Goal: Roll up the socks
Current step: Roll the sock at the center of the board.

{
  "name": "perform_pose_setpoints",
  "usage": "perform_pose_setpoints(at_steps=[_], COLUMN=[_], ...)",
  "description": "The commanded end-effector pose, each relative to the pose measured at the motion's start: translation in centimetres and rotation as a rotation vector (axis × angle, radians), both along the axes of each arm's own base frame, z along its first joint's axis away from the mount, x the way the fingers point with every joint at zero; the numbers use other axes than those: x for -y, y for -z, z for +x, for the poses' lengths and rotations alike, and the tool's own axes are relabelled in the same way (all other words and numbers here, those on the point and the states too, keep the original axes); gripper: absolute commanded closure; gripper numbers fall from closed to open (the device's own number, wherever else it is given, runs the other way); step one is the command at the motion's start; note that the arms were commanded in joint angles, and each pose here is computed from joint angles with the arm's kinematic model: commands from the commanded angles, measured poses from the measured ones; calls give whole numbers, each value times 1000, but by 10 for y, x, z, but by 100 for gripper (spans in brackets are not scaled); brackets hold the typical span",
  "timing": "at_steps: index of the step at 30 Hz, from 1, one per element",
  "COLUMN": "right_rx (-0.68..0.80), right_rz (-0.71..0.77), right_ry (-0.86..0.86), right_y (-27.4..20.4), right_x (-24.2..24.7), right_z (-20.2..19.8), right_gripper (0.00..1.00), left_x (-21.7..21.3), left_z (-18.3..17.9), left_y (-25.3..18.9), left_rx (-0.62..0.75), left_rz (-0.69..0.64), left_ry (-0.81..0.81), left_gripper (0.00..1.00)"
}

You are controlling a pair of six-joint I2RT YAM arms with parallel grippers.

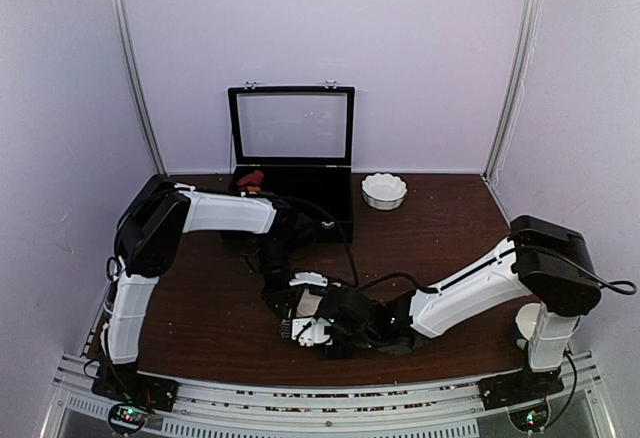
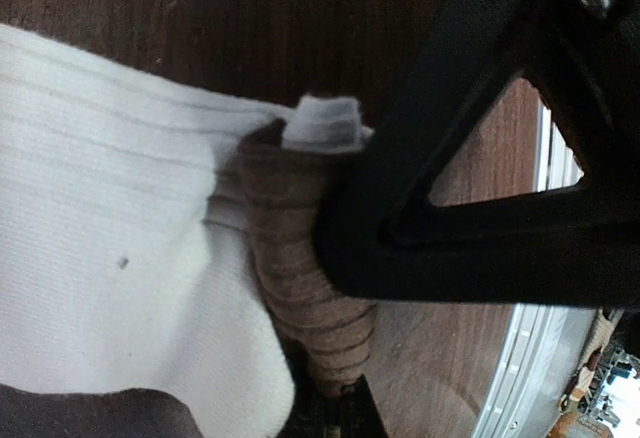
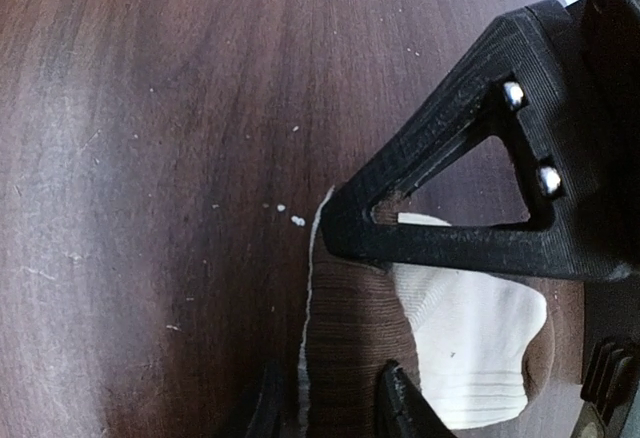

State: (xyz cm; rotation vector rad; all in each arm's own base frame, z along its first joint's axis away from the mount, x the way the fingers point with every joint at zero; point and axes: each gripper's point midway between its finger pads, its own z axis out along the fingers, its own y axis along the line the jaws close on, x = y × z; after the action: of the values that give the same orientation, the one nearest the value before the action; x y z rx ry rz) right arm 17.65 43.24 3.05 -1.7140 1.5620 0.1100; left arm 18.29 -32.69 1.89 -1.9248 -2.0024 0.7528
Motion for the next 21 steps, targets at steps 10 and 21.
perform_pose_setpoints(at_steps=[10,21], right_rx=[-5,-184], right_rz=[-66,-139], right_ry=[4,48], right_y=[14,59], right_x=[3,27], right_z=[6,-5], right_gripper=[68,84], left_x=[-5,-2], left_z=[-7,13], left_y=[11,-14], left_rx=[-47,-21], left_rz=[17,-50], left_ry=[48,-21], left_gripper=[100,87])
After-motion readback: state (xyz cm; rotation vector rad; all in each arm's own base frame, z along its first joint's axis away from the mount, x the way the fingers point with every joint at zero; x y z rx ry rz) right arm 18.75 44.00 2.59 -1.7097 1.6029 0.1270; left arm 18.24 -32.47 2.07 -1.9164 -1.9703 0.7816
